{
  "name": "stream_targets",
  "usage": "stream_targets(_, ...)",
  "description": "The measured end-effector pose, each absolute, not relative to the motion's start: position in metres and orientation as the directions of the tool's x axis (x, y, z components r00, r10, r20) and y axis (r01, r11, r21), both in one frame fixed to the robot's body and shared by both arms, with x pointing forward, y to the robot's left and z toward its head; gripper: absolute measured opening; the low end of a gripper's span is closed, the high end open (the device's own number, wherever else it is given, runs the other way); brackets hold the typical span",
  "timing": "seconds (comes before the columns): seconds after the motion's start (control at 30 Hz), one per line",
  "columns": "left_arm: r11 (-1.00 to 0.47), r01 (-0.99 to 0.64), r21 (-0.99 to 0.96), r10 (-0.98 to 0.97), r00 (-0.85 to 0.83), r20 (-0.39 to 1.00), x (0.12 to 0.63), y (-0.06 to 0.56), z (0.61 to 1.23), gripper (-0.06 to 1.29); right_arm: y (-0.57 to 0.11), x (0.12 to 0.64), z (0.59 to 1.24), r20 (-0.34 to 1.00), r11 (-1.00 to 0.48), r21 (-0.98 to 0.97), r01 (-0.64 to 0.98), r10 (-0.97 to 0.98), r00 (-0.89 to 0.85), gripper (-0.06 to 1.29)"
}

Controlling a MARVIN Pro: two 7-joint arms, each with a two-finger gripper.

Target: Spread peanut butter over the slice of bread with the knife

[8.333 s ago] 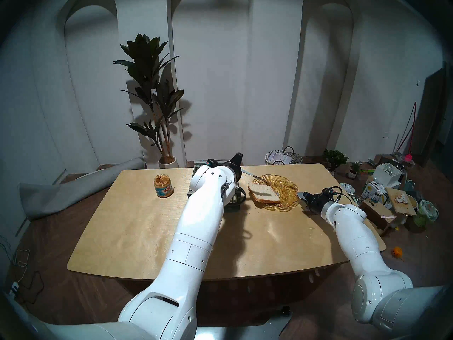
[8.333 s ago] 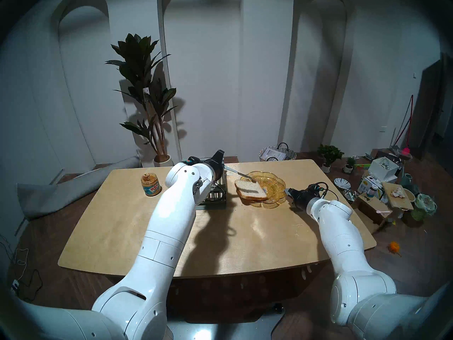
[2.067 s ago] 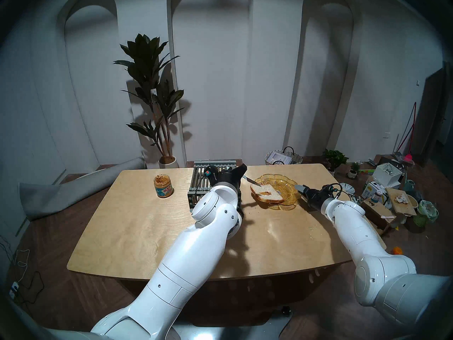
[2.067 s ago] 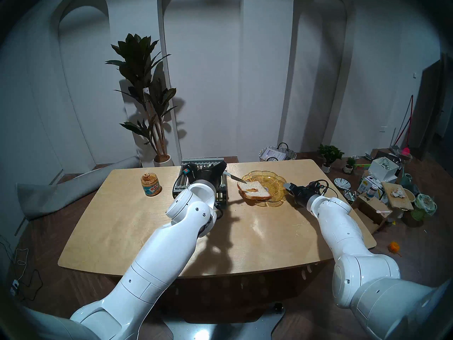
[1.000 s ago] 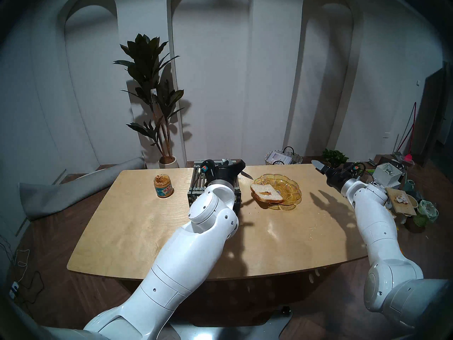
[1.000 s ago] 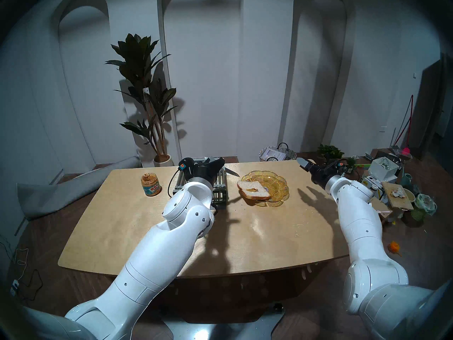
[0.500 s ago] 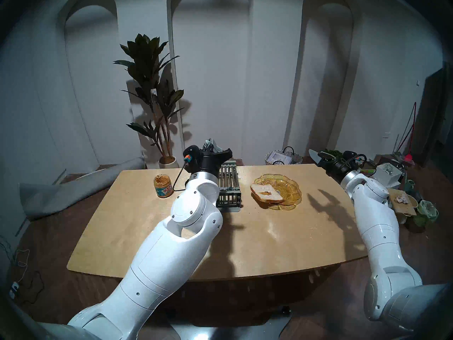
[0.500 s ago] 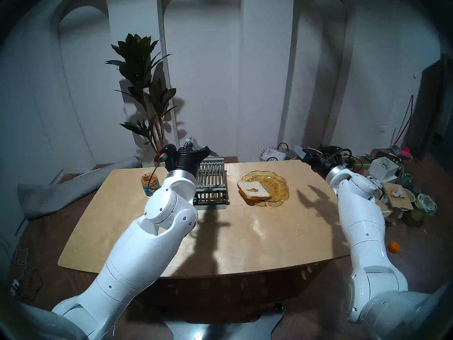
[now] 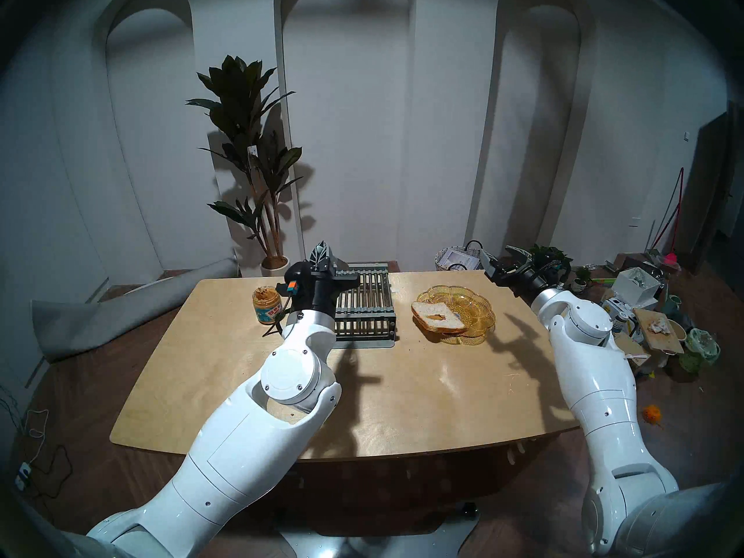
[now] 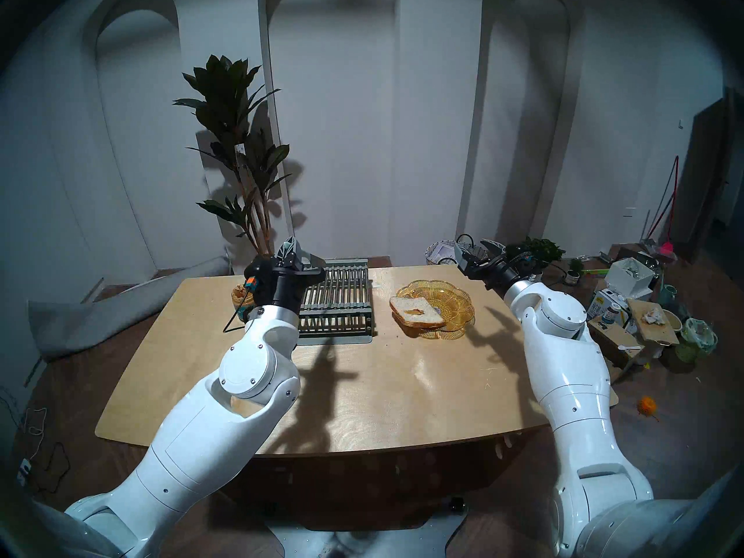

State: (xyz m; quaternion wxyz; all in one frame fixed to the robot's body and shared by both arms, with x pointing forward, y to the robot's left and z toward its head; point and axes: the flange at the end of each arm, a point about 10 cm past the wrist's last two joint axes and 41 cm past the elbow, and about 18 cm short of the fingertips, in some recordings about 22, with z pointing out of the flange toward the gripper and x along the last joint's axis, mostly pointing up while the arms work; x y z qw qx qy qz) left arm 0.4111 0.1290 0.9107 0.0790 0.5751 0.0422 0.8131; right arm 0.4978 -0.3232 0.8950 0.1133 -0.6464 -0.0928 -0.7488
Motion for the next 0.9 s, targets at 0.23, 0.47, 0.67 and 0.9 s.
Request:
stream_targets(0.23,-0.995,-0.073,0.061,0.084,-0.363,0.928,0.415,0.139,0.888,-0.03,-0.319,0.484,0.895,0.980,-0.985,0.061,0.164,0.029,-0.196,1.20)
stream_targets(0.47,-0.996,-0.092,0.015,0.051,-0.402,0.914,0.418,0.139,0.873,-0.03,-0.314,0.471,0.897,0.972,-0.994,0.104,0.043,0.093,-0.216,1.20)
stream_targets(0.67,-0.994,-0.106,-0.005,0.041,-0.426,0.904,0.421,0.138,0.865,-0.03,-0.304,0.467,0.893,0.981,-0.994,0.097,-0.042,0.103,-0.164,1.20)
stream_targets(0.9,-0.994,-0.111,-0.020,0.031,-0.447,0.894,0.430,0.139,0.861,-0.03,-0.289,0.476,0.879,1.000,-0.997,0.016,-0.073,0.018,-0.023,1.20)
